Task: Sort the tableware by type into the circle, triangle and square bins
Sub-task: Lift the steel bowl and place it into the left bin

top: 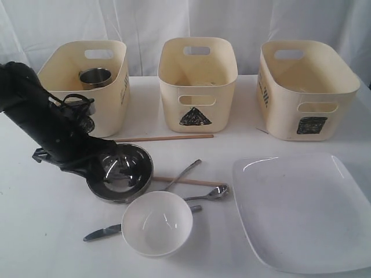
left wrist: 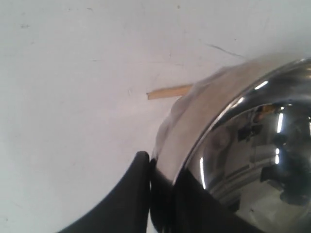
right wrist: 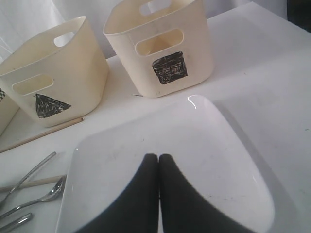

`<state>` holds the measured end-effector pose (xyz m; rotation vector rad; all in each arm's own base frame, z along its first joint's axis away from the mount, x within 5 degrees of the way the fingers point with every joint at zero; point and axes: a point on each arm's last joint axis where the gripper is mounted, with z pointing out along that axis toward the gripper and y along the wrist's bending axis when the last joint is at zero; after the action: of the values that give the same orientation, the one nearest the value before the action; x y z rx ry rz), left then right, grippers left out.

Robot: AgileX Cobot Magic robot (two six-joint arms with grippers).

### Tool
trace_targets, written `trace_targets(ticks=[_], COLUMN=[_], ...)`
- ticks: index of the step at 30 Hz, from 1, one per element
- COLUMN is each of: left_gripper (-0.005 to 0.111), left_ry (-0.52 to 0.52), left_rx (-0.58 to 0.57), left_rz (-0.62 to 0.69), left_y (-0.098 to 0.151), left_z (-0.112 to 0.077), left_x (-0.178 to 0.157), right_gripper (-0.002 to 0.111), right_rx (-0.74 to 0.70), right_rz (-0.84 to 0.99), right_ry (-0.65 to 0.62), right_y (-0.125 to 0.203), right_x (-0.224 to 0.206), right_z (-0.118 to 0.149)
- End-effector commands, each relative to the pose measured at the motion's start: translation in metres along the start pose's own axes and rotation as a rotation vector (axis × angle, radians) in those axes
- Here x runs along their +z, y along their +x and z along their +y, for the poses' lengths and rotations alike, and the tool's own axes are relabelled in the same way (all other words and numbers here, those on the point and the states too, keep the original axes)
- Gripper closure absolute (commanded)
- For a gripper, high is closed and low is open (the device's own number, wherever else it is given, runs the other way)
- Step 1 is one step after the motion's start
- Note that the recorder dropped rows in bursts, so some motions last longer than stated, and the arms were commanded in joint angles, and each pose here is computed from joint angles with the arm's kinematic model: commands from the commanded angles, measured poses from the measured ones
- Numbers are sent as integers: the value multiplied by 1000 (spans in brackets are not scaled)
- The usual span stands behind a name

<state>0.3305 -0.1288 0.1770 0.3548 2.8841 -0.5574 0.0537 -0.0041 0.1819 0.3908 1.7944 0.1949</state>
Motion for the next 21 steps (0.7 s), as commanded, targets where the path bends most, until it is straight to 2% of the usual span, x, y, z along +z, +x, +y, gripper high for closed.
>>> trace_targets(ticks=[1,7,10,13,16,18,21], left_gripper=[107,107,107,107,107,107,107], left_ry=[-21,-90,-176,-301,-355,-386,-442], left_rx=[42,118,209,292,271,253,273], left_rz=[-115,-399,-617,-847,-1077,-1131,-1086], left_y=[-2,0,-4,-18,-37,-49,-71], left_z=[-11,-28,-32,-22,-7,6,25], left_x=[-33,-107,-142,-165,-177,-180,-165], right_gripper=[108,108,108,108,108,108,108], right_rx=[2,2,2,2,2,2,2], right_rz=[-12,-12,-12,-14,-14,-14,-14], right_ry=[-1,-1,-1,-1,-1,-1,-1], right_y=[-1,-1,-1,-1,-1,-1,-1], right_x=[0,0,0,0,0,0,0], right_z=[0,0,0,0,0,0,0])
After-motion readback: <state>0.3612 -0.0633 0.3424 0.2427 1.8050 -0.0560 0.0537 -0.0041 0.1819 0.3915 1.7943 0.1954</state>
